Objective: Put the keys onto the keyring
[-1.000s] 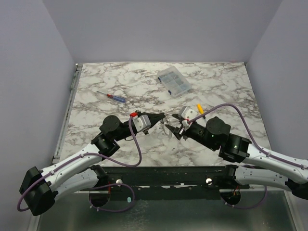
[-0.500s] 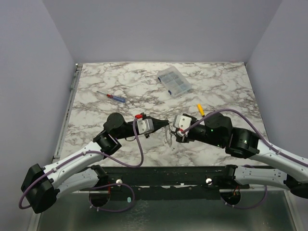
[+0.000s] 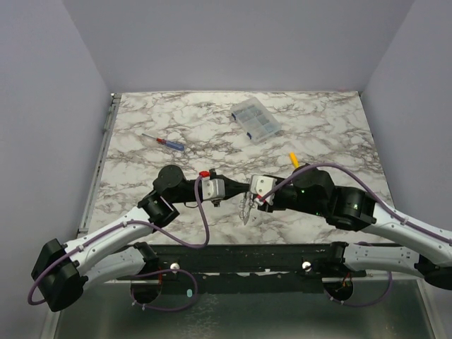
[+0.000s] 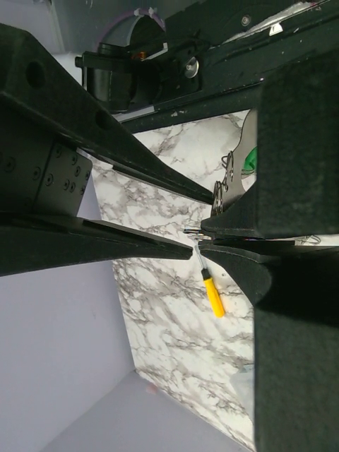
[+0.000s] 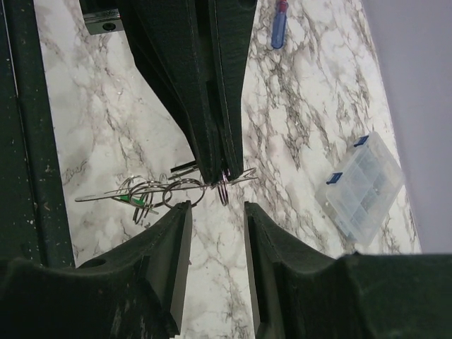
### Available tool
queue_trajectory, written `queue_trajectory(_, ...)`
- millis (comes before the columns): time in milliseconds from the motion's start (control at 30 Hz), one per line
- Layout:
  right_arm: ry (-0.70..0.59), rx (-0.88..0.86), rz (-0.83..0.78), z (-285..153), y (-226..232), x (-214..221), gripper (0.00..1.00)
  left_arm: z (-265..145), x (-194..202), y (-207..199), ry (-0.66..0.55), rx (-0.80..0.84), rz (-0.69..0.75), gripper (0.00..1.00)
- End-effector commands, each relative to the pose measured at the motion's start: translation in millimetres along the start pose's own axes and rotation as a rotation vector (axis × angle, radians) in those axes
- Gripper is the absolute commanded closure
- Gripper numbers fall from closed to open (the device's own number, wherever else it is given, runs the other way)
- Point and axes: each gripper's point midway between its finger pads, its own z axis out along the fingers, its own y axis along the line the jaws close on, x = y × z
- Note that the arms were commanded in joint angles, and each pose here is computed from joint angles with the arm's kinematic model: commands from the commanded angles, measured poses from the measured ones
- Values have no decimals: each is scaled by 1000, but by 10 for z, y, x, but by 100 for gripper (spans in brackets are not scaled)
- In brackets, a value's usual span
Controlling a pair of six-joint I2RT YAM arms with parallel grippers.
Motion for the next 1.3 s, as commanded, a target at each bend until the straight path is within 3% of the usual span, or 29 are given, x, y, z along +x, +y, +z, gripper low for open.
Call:
queue_trajectory(0,3,5,-26,-19,-46,-56,58,54,-227,-51,-59,56,30,100)
queue_trajectory(533,16,14,-38,18,-74,-46,74,81,-147,-82,-37,65,21,100)
queue_trajectory(867,33,17,-41,53,-72,-8,79,95,-121,-123,-25,79,22,100)
queue_trajectory(1267,57,4,-41,141,-21,65,75,93,-122,-143,-21,83,30,100)
